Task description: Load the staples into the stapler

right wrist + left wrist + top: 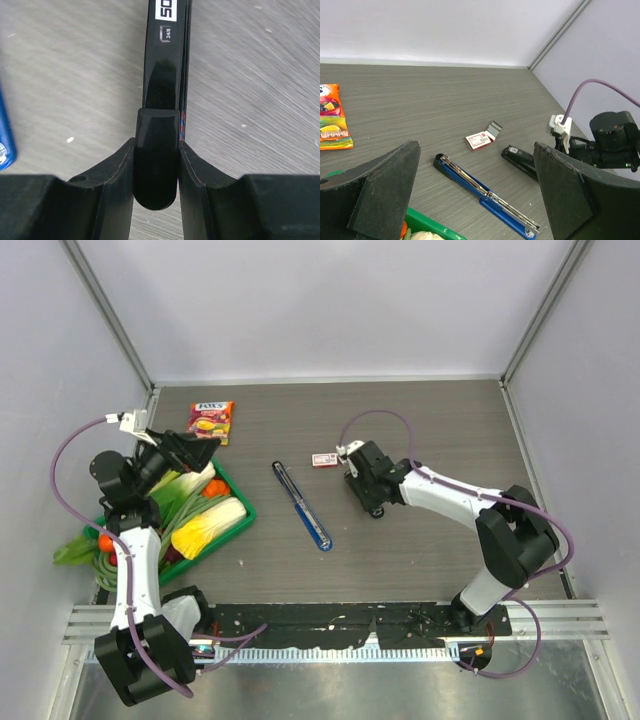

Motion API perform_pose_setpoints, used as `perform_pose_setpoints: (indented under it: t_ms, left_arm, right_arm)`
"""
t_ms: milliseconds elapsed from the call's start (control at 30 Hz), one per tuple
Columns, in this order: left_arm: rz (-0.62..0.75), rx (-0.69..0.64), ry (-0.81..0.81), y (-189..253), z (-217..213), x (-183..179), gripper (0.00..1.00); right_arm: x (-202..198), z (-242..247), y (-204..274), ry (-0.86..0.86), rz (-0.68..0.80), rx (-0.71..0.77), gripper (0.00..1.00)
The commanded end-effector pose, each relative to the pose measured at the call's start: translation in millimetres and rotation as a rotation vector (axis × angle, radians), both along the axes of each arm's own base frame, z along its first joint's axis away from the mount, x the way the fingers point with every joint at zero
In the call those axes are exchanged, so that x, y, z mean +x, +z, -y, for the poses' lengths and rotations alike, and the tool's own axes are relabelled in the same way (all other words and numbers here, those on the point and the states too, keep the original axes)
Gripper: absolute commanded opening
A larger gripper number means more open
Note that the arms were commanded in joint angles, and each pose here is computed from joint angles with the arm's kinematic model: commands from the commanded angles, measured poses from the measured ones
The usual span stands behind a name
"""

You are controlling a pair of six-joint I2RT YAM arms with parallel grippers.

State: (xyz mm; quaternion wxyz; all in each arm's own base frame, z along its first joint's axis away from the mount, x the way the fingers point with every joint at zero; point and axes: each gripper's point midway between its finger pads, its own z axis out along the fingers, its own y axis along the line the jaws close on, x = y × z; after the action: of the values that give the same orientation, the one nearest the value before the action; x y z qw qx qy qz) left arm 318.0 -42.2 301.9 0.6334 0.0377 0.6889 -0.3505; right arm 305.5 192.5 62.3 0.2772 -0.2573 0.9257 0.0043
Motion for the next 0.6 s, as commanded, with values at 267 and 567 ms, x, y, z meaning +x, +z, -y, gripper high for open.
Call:
perform_pose_setpoints:
  t_ms: [267, 567]
  left_arm:
    - [0.076, 0.013, -0.059, 15, 8, -8, 1.0]
    - [0.112, 0.101, -0.235, 13, 52, -12, 1.0]
  right_arm:
    - [-4, -38, 2, 0.29, 0.023, 0.069, 0.13]
    - [-1, -32, 21, 0.313, 0.101, 0.086, 0.47]
